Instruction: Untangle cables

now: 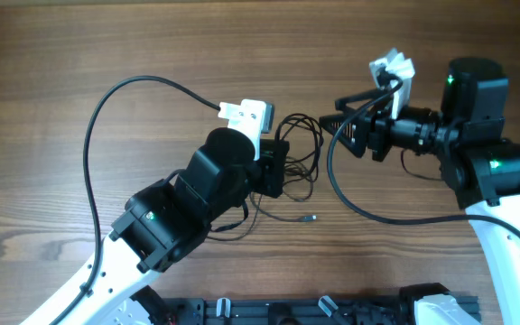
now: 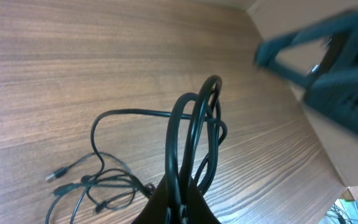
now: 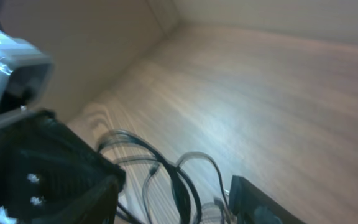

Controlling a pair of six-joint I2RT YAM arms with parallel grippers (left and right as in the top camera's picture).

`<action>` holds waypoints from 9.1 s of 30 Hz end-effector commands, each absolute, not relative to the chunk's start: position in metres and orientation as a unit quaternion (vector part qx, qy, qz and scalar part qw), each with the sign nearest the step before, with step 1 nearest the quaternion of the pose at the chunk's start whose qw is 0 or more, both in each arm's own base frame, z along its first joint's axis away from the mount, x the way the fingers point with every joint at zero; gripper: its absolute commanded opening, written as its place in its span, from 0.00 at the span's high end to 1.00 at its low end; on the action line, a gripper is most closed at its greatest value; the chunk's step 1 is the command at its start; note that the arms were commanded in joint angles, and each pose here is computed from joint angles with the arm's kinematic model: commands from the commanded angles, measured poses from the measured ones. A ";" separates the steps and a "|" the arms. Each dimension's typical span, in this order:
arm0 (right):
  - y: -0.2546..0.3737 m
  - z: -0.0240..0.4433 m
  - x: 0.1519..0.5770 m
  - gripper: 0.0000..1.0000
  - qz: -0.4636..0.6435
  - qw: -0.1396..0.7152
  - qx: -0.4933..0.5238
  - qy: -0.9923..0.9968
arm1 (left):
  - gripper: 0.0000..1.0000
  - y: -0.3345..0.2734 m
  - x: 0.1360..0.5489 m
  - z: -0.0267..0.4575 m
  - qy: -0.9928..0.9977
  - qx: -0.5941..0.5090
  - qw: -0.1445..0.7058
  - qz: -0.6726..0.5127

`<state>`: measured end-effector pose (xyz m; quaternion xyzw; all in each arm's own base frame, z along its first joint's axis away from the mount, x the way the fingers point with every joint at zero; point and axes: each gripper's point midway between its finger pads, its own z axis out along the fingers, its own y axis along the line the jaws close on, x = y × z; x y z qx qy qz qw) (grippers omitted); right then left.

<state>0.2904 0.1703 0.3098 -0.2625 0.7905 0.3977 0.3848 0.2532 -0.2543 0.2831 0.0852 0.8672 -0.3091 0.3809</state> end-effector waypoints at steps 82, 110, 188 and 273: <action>0.171 0.264 0.296 0.96 0.357 0.370 -0.360 0.779 | 0.96 -0.277 0.267 0.309 0.830 0.076 0.409 -0.371; 0.131 0.218 0.321 0.20 0.279 0.288 -0.162 0.902 | 0.96 -0.263 0.249 0.338 0.807 0.094 0.436 -0.387; 0.168 0.264 0.321 0.11 0.374 0.361 -0.274 0.809 | 0.96 -0.296 0.248 0.342 0.786 0.130 0.412 -0.443; 0.124 0.265 0.359 0.26 0.351 0.352 -0.025 0.867 | 0.96 -0.251 0.273 0.282 0.862 0.075 0.371 -0.336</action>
